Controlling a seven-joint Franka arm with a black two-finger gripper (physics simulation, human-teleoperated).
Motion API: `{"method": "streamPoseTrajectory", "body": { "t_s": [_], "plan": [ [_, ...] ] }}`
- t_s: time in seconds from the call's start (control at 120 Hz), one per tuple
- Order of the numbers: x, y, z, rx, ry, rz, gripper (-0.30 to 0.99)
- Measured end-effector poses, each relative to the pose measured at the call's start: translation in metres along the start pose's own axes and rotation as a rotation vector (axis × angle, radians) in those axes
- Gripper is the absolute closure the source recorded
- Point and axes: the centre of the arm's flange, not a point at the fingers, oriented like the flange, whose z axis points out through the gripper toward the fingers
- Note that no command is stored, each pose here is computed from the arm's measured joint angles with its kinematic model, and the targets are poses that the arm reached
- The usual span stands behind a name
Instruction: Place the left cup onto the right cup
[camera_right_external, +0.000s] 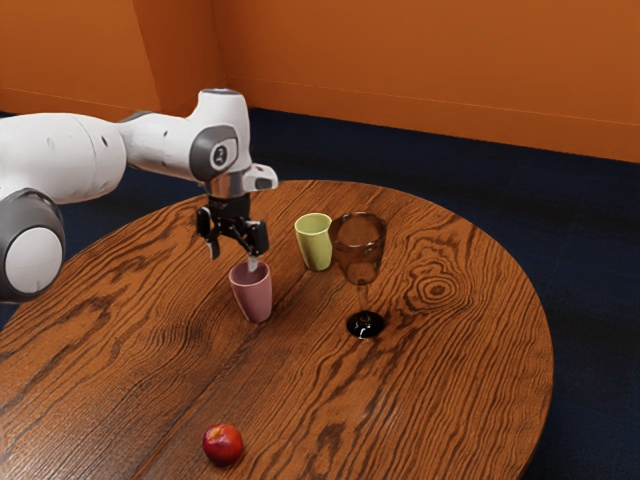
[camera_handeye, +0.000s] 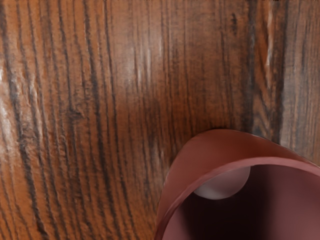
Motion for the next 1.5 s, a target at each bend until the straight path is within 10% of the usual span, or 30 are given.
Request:
{"method": "streamPoseTrajectory", "body": {
  "t_s": [0.2, 0.408, 0.6, 0.867, 1.5],
  "plan": [
    [0.003, -0.003, 0.031, 0.003, -0.004, -0.002, 0.01],
    [0.006, -0.002, 0.033, 0.008, 0.013, -0.004, 0.49],
    [0.008, 0.000, 0.032, 0.010, 0.023, -0.011, 0.69],
    [0.009, 0.006, 0.019, 0.018, 0.046, -0.013, 0.76],
    [0.037, 0.011, -0.167, 0.042, 0.333, -0.025, 0.79]
  ]
}}
